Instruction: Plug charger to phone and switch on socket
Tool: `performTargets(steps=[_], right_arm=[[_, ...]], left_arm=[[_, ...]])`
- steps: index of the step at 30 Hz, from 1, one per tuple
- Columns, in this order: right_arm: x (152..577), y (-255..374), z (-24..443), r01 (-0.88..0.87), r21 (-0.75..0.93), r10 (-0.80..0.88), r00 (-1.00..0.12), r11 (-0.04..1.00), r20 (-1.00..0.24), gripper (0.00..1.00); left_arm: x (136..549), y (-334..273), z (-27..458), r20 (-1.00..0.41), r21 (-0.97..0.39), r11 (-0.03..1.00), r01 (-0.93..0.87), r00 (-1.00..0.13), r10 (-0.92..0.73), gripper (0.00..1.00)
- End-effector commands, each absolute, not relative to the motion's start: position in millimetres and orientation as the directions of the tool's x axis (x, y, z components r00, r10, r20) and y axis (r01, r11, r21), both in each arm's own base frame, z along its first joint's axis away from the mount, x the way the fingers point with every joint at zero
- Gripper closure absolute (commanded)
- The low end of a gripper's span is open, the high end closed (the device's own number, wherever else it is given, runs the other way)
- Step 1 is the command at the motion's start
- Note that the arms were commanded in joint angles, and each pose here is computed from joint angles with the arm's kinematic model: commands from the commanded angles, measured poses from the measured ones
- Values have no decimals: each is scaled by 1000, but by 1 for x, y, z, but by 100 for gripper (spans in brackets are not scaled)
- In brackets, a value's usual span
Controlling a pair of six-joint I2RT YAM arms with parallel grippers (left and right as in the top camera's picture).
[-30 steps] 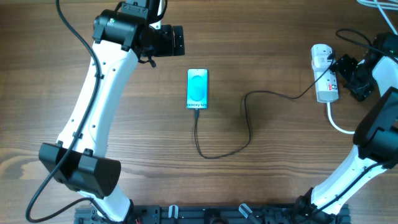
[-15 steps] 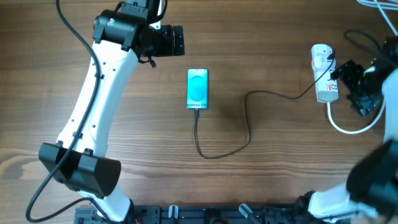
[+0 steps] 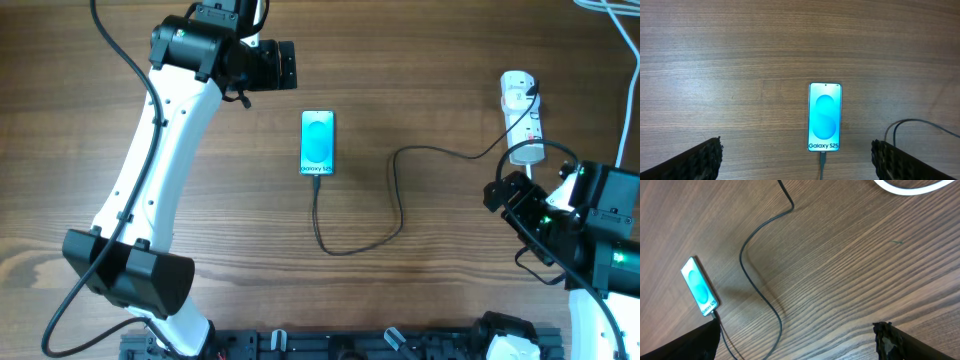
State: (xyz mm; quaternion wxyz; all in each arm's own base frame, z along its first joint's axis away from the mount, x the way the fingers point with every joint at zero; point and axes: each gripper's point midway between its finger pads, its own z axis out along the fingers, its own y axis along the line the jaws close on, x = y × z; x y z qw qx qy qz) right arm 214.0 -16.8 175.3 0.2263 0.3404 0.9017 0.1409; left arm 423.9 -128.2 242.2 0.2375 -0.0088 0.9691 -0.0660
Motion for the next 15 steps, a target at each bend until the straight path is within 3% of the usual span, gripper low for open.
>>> performTargets(steps=[1,6,10,15], right_arm=[[215,-19,167,569,385,681,-672,727,-293,0],[215,-12,155,583,385,683,-699,716,-211,0],[219,-13,157,482,361,585,-763,798,-274,0],[219,-10,158,454,367,562,-779,812,-279,0]], left_arm=[[425,-126,239,-457,-119,993,7,-888,-49,0],[425,-126,239,-457,-119,993,7,-888,-49,0],[426,-126,239,-457,-120,993,7,-888,-49,0],[426,-126,239,-457,-120,993,7,-888,-49,0]])
